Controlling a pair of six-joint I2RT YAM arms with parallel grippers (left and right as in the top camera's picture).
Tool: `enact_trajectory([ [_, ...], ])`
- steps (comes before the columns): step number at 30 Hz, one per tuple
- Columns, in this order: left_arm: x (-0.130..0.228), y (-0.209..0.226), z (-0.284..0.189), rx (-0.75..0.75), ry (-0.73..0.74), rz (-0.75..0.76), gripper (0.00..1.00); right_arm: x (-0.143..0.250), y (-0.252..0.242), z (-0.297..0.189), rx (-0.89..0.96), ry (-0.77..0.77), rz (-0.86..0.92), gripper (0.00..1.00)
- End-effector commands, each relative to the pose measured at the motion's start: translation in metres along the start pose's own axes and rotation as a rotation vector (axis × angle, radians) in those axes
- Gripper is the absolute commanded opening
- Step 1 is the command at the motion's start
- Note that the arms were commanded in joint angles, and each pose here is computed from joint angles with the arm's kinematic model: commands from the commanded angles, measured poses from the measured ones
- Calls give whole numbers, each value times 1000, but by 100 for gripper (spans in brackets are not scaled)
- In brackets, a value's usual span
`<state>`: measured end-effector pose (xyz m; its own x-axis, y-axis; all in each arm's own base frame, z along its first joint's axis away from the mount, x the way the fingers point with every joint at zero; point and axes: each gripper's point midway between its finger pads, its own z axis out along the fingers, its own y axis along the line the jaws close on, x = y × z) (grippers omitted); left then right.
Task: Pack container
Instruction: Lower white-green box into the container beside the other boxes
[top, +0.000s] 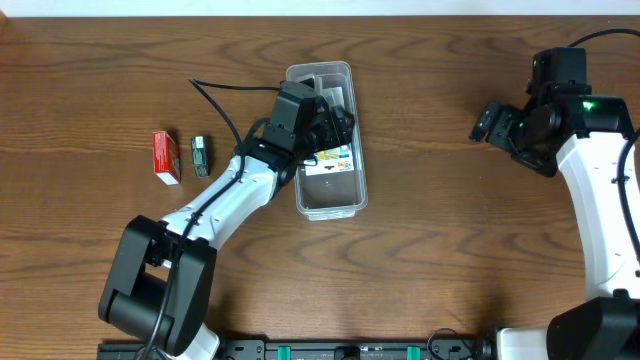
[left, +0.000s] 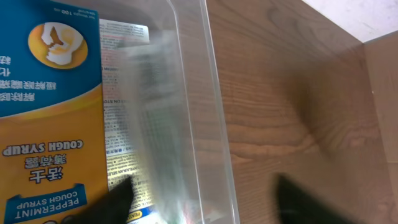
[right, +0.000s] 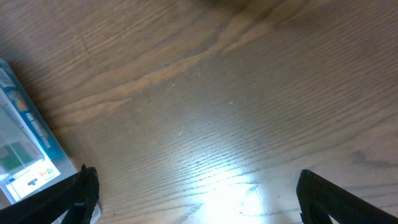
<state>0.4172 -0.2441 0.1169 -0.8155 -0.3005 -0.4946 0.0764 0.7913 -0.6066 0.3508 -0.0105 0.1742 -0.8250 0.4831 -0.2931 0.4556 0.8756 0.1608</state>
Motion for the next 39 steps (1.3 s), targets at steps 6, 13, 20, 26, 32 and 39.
enact_trajectory([
  [6,1,-16,-3,63,29,4,98,-2,-1,-3,-4,-10,13,99],
  [13,3,-21,-6,83,41,7,98,-2,-1,-3,-3,-10,13,99],
  [20,-3,-17,-6,65,13,64,48,-2,-1,-3,-3,-10,13,99],
  [26,-11,-23,-7,85,-22,74,27,-2,-1,-3,-4,-10,13,99],
  [32,-11,-17,-3,58,-30,71,20,-2,-1,-3,-3,-10,13,99],
  [39,-1,-8,13,53,3,66,19,-2,-1,-3,-4,-10,13,99],
])
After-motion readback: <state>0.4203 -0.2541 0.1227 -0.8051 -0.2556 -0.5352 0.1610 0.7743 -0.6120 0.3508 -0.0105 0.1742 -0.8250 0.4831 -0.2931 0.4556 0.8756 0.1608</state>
